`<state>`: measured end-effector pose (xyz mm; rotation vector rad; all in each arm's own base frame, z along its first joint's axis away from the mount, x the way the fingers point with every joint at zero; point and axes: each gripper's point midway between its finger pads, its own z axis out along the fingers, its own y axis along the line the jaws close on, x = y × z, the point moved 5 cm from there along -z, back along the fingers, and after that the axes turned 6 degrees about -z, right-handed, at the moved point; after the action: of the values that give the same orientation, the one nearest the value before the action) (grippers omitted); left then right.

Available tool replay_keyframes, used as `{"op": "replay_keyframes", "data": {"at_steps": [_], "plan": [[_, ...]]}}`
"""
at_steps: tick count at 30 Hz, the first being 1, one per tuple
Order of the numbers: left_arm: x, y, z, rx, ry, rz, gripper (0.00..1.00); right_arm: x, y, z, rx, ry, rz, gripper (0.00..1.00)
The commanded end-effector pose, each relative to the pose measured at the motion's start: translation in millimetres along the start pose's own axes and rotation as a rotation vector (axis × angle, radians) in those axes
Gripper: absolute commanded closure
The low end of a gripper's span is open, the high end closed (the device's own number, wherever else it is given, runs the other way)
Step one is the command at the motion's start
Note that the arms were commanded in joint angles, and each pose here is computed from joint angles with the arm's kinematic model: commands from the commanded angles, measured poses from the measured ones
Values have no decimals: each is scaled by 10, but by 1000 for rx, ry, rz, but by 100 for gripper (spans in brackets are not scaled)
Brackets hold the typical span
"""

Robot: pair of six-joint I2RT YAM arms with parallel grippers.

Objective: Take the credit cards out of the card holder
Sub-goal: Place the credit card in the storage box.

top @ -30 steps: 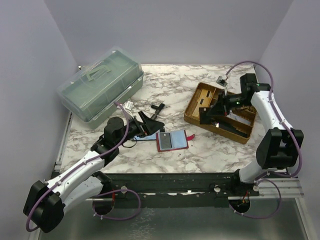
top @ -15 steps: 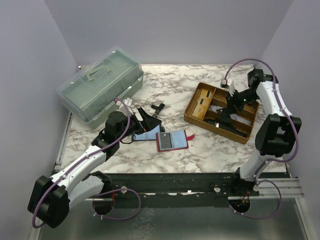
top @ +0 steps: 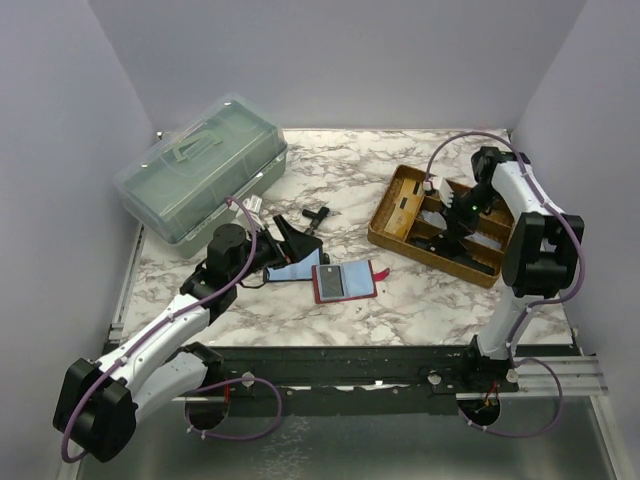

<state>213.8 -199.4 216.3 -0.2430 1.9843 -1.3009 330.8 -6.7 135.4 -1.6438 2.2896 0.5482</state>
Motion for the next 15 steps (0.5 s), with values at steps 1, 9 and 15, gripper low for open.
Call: {"op": "replay_keyframes", "data": {"at_steps": [1, 9, 15], "plan": [[-52, -28, -10, -7, -14, 4, 4, 52, 33, 167, -45, 68, -40, 96], [-57, -130, -12, 31, 18, 27, 4, -1, -229, 110, 156, 99, 25, 82], [-143, -236, 9, 39, 15, 68, 3, -235, -279, -235, 301, 26, 98, 73]]}}
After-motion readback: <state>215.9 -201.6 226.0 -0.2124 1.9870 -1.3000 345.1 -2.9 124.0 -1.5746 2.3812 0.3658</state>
